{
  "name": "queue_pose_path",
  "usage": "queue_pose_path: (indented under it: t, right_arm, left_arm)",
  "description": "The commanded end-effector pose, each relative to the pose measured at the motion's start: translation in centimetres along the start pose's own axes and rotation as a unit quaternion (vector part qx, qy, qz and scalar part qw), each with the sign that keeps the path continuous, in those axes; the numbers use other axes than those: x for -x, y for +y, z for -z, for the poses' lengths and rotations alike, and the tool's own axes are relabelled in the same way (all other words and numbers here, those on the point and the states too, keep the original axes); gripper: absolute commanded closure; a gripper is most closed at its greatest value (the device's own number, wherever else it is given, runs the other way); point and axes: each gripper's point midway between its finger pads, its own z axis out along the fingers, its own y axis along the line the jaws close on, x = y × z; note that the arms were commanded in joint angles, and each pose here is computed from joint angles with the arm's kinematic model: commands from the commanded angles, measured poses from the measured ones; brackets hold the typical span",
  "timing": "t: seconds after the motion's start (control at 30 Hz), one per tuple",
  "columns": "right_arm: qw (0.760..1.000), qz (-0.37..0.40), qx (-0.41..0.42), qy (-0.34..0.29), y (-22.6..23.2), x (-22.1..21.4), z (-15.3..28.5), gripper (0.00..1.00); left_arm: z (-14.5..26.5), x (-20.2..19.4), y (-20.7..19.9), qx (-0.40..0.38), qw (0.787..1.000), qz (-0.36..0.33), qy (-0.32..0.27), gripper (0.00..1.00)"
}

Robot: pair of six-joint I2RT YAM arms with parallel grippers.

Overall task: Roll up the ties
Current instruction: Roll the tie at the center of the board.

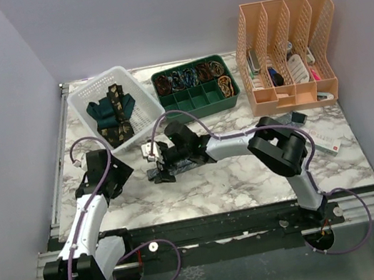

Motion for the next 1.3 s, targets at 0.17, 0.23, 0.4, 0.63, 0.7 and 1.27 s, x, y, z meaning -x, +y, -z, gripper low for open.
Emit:
queue_pose_path:
  t: [0.17, 0.23, 0.4, 0.63, 0.7, 1.27]
  right_arm:
    - [0.996, 0.004, 0.085, 0.014, 2.3, -2.8, -2.5, 0.12]
    - [0.996, -0.001, 0.089, 0.018, 2.4, -3.3, -2.9, 0.15]
    - [0.994, -0.020, 0.101, 0.029, 2.9, -4.3, -3.1, 0.26]
    - [0.994, -0.034, 0.096, 0.034, 3.4, -5.4, -2.8, 0.44]
    - [0.994, -0.034, 0.094, 0.032, 3.3, -5.3, -2.9, 0.52]
    - [0.999, -0.014, 0.022, -0.027, 0.4, 0.9, -0.8, 0.12]
  left_arm:
    - [0.7, 1.2, -0.5, -0.004, 1.000, -0.018, -0.015, 0.27]
    - [0.8, 1.2, -0.6, -0.006, 1.000, -0.018, -0.014, 0.27]
    - [0.7, 1.1, -0.9, -0.018, 1.000, -0.023, -0.010, 0.27]
    - [0.7, 1.0, -1.1, -0.022, 0.999, -0.025, -0.009, 0.27]
    - [0.7, 1.0, -1.1, -0.023, 0.999, -0.025, -0.008, 0.27]
    - [0.4, 0.0, -1.3, -0.036, 0.999, -0.022, 0.011, 0.27]
